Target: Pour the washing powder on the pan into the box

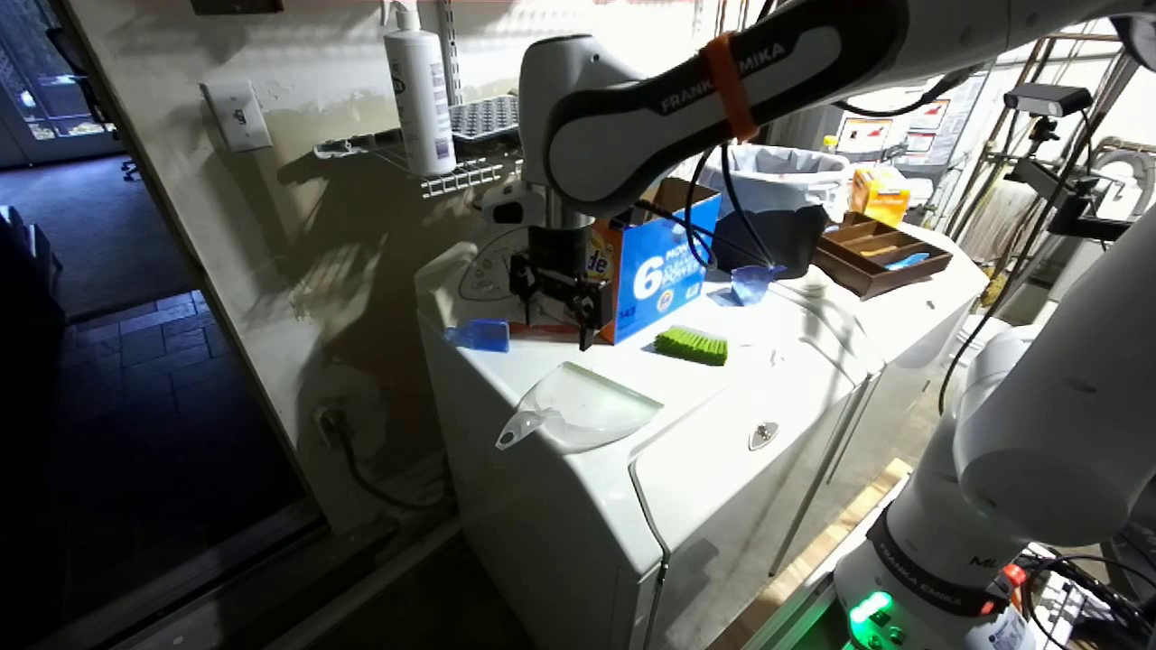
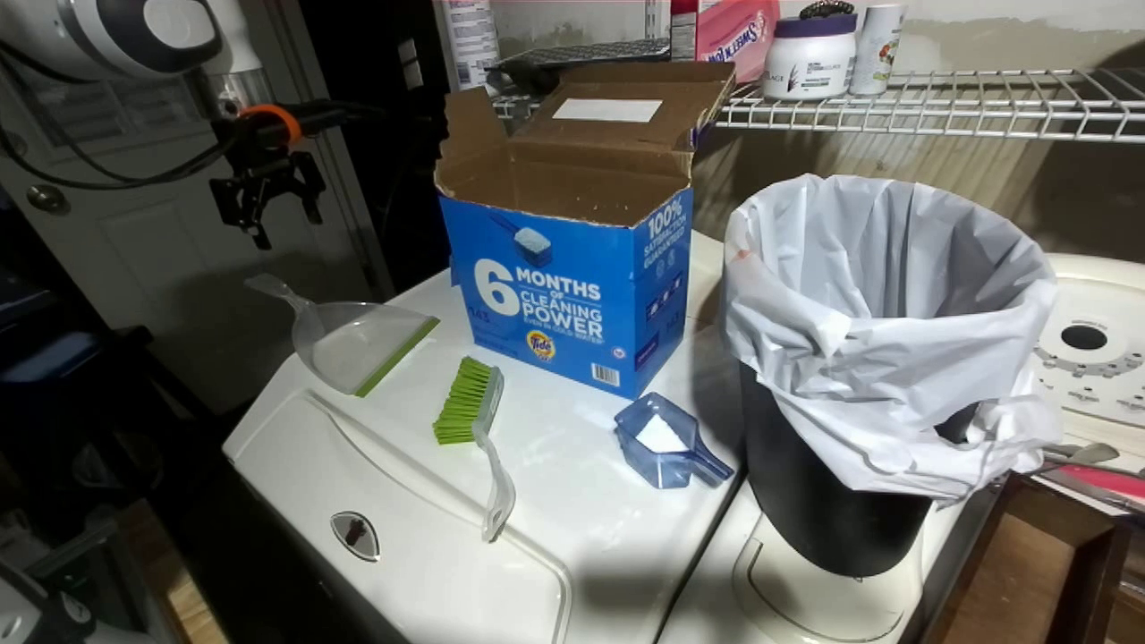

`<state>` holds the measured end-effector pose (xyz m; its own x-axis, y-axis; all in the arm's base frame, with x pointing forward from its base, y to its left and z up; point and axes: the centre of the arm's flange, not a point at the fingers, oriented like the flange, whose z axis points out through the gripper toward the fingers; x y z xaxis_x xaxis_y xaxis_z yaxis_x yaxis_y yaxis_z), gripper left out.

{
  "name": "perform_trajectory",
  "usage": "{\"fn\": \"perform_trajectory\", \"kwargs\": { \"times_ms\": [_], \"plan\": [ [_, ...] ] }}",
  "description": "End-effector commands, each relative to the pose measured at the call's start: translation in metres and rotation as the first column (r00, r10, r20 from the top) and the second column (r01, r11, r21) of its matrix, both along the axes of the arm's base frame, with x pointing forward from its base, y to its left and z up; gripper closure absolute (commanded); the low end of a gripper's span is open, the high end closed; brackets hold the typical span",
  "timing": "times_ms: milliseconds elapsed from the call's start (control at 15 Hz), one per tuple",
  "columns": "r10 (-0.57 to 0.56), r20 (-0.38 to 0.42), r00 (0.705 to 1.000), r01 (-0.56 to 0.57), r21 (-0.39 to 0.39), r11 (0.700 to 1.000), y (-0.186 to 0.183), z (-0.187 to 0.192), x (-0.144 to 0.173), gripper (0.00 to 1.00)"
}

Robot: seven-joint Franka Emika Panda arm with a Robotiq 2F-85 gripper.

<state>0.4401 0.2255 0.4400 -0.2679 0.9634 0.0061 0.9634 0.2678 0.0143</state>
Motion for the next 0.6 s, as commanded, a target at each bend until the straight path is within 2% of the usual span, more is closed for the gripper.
{"fn": "perform_trajectory", "kwargs": {
  "times_ms": [0, 533],
  "plan": [
    [-0.031, 0.020, 0.999, 0.032, -0.010, 0.999, -0.012, 0.037, -0.017, 0.00],
    [-0.101, 0.034, 0.994, 0.103, -0.038, 0.994, -0.031, 0.077, -0.033, 0.00]
  ]
}}
